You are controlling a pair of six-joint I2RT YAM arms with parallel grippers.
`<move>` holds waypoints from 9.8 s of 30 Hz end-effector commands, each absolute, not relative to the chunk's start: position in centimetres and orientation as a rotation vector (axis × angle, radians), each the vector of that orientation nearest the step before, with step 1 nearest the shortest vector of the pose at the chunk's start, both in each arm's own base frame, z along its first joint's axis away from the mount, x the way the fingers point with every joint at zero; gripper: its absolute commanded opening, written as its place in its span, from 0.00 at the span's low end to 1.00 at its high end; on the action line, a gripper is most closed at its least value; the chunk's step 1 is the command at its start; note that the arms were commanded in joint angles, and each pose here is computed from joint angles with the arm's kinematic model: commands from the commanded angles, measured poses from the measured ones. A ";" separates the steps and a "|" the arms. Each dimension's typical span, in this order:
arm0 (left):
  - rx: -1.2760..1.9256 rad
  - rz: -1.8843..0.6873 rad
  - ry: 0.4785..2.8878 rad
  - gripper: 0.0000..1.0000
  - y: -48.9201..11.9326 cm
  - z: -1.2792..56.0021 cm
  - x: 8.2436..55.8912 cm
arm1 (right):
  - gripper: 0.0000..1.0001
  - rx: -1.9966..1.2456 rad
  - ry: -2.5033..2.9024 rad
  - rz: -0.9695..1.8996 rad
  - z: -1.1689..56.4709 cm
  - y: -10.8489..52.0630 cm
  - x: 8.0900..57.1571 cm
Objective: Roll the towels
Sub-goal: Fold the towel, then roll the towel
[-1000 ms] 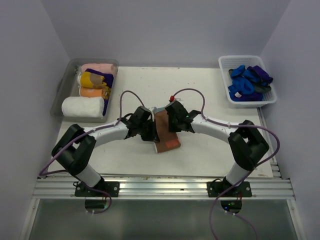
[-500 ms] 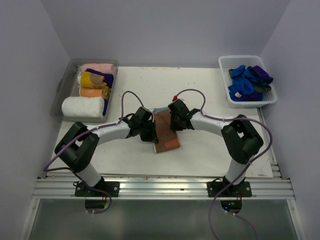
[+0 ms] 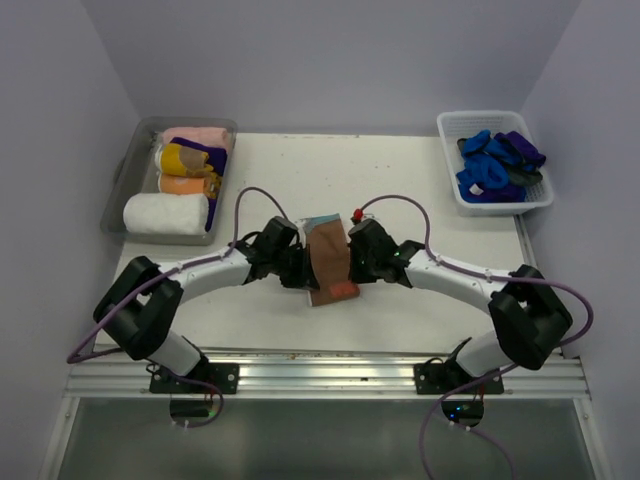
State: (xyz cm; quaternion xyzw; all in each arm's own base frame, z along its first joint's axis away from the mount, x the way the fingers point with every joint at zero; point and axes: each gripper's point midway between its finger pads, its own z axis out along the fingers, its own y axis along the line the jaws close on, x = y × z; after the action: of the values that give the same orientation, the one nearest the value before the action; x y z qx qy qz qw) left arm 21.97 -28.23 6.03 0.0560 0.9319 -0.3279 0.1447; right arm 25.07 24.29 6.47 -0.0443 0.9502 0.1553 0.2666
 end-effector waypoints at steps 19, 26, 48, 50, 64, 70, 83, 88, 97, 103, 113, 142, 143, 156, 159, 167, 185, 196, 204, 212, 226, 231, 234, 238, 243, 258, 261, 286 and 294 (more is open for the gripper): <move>0.190 -0.666 2.659 0.00 -24.4 7.6 22.8 | 0.11 -0.286 2.541 0.343 7.3 23.6 22.4; 0.137 -0.660 2.613 0.00 -23.0 9.4 24.5 | 0.11 -0.451 2.523 0.385 7.9 27.0 22.1; 0.063 -0.665 2.576 0.00 -21.4 10.4 26.2 | 0.48 -0.693 2.480 0.188 7.7 25.4 21.7; 0.066 -0.670 2.582 0.00 -21.4 10.2 26.0 | 0.52 -0.719 2.486 0.189 7.3 25.5 21.1; 0.057 -0.708 2.587 0.00 -21.7 9.7 25.7 | 0.49 -1.053 2.364 0.020 5.1 28.2 19.7; 0.045 -0.713 2.592 0.00 -21.3 9.4 25.5 | 0.48 -1.023 2.294 -0.075 3.3 28.2 21.6; 0.034 -0.776 2.593 0.00 -21.7 9.1 25.4 | 0.04 -1.016 2.266 -0.092 2.9 27.9 21.6; 0.051 -0.980 2.579 0.00 -23.8 8.9 24.4 | 0.00 -0.984 2.261 -0.029 3.7 28.0 21.2; 0.058 -1.247 2.510 0.00 -28.7 7.0 27.9 | 0.00 -0.951 2.249 0.010 4.8 27.8 21.0; 0.065 -1.231 2.582 0.00 -29.1 3.9 28.4 | 0.00 -0.916 2.223 0.048 6.7 28.2 21.2; 0.125 -1.151 2.635 0.00 -28.3 4.7 28.2 | 0.00 -0.924 2.184 0.123 10.7 29.8 21.4; 0.349 -1.250 2.666 0.00 -28.4 4.1 25.7 | 0.00 -0.971 2.324 0.328 10.7 30.6 20.0; 0.345 -1.239 2.667 0.00 -28.3 4.2 25.8 | 0.00 -0.963 2.332 0.329 10.6 30.6 20.3; 0.364 -1.206 2.644 0.00 -28.1 5.6 26.2 | 0.00 -0.902 2.473 0.344 7.9 30.2 22.9; 0.367 -1.182 2.639 0.00 -28.0 6.1 26.4 | 0.00 -0.892 2.485 0.347 7.6 30.3 23.1; 0.363 -1.112 2.613 0.00 -27.4 8.0 26.9 | 0.00 -0.823 2.529 0.349 6.6 29.6 24.5; 0.151 -1.021 2.499 0.00 -23.4 12.2 26.6 | 0.00 -0.786 2.603 0.395 3.7 29.6 25.7; 0.396 -1.348 2.365 0.00 -27.4 12.6 22.3 | 0.00 -0.767 2.625 0.406 3.2 29.3 25.8; 0.311 -1.215 2.445 0.00 -27.3 8.7 25.3 | 0.00 -0.752 2.628 0.411 3.4 29.0 25.9; 0.288 -1.178 2.536 0.00 -27.4 5.2 26.7 | 0.00 -0.729 2.616 0.390 4.1 28.2 26.1; 0.269 -1.196 2.558 0.00 -27.5 4.2 26.4 | 0.46 -0.688 2.451 0.357 10.8 26.7 24.6; 0.269 -1.205 2.564 0.00 -27.5 4.0 26.4 | 0.16 -0.754 2.465 0.363 9.1 28.5 24.1; 0.270 -1.200 2.566 0.00 -27.5 4.1 26.3 | 0.12 -0.708 2.482 0.294 7.3 27.8 25.0; 0.278 -1.190 2.565 0.00 -27.4 4.4 26.4 | 0.10 -0.605 2.515 0.258 5.5 26.0 26.7; 0.286 -1.194 2.564 0.00 -27.5 4.5 26.4 | 0.03 -0.565 2.582 0.143 3.2 23.7 26.2; 0.256 -1.189 2.542 0.00 -27.4 8.2 26.6 | 0.04 -0.550 2.442 0.295 9.9 26.6 27.0; 0.249 -1.166 2.568 0.00 -27.3 7.6 26.7 | 0.04 -0.557 2.460 0.282 8.9 26.7 27.2; 0.271 -1.137 2.663 0.00 -28.1 3.4 28.5 | 0.01 -0.426 2.571 0.164 1.7 24.2 21.4; 0.300 -1.184 2.657 0.00 -28.2 3.6 27.4 | 0.04 -0.404 2.484 0.165 5.5 23.8 20.5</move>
State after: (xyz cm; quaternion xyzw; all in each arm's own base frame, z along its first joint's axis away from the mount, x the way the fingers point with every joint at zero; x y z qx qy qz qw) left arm 27.43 -28.41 3.52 0.0841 0.9070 -0.4006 0.0992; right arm 20.21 25.66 3.84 -0.1684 0.9386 0.0910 0.2869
